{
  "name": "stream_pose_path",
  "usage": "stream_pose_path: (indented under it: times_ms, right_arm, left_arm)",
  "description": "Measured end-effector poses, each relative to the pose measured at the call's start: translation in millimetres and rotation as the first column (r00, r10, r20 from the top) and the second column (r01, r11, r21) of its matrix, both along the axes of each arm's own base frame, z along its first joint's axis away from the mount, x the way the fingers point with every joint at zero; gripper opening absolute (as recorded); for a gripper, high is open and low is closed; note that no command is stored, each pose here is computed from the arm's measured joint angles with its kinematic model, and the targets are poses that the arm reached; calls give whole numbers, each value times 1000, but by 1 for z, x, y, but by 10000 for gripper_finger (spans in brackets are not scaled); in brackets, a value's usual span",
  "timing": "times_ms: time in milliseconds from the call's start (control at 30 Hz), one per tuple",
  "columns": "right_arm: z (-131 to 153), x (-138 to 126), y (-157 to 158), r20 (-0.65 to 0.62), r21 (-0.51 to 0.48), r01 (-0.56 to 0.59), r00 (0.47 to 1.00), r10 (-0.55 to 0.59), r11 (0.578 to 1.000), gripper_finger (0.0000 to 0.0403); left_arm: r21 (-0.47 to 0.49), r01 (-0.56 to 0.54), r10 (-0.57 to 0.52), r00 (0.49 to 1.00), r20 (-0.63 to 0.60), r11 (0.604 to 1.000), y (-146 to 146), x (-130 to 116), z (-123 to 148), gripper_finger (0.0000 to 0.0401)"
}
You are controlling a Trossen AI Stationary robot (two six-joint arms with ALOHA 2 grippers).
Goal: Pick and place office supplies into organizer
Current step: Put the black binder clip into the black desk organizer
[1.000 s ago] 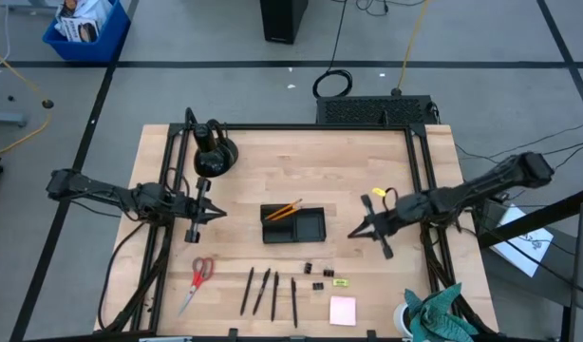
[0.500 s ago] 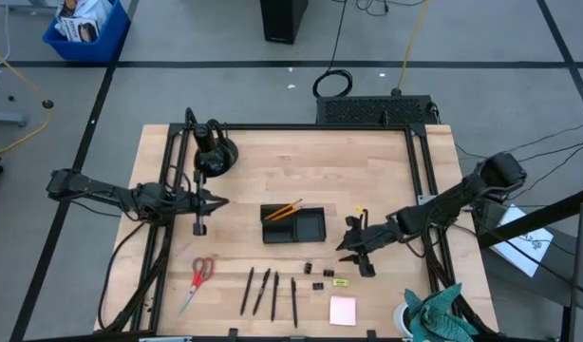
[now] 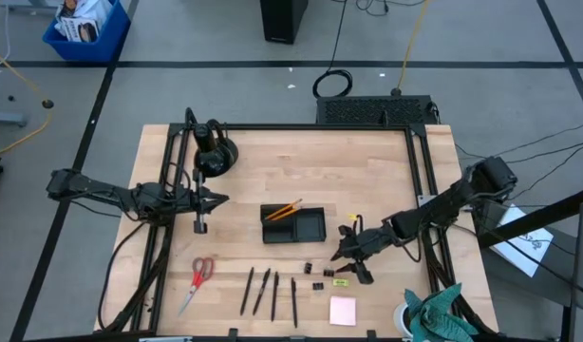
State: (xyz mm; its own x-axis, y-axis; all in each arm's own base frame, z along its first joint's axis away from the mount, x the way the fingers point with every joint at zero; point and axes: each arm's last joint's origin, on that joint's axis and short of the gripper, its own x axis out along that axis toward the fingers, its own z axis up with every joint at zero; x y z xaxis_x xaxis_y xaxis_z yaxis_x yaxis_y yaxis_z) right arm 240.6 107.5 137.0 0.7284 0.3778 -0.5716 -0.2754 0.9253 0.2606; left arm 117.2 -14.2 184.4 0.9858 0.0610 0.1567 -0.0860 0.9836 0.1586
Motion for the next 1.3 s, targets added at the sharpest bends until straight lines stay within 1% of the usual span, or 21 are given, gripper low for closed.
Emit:
stream_pose_path:
  times_ms: [67,200,333,700,767,867,900,1100,1200,1300]
  right_arm:
    - [-4,3,2,11,-6,12,1000,-12,1000,165]
    - [-13,3,3,-1,-50,51,999,-52,997,166]
    - [-14,4,3,-8,-40,60,998,-60,997,165]
    - [-15,-1,10,-23,-32,51,998,-52,998,165]
    - [-15,-2,12,-8,-56,77,997,-77,995,165]
    - [-17,-2,14,11,-93,149,989,-149,984,165]
    - [-18,-3,15,9,-95,153,988,-153,984,165]
    - [-27,0,21,-2,-65,153,988,-154,986,165]
    - [-34,0,24,-29,-72,144,989,-146,987,164]
    - [-35,5,27,-22,-64,141,990,-142,988,164]
  left_arm:
    - [-12,2,-2,1000,0,1000,0,0,0,21]
    - [-53,8,-8,1000,1,999,0,0,0,21]
    - [-73,12,-12,1000,-1,997,0,0,-1,21]
    - [-72,12,-12,1000,-3,997,0,0,-1,21]
    - [-72,12,-12,1000,-3,997,0,0,-1,21]
    - [-81,13,-13,1000,-2,997,0,0,-1,21]
    - [-88,15,-15,1000,-1,996,0,0,-1,21]
    - [-98,16,-17,1000,-1,995,0,0,-1,21]
    - [-98,17,-17,1000,0,995,0,0,-1,21]
    - [-99,17,-17,1000,0,995,0,0,-1,21]
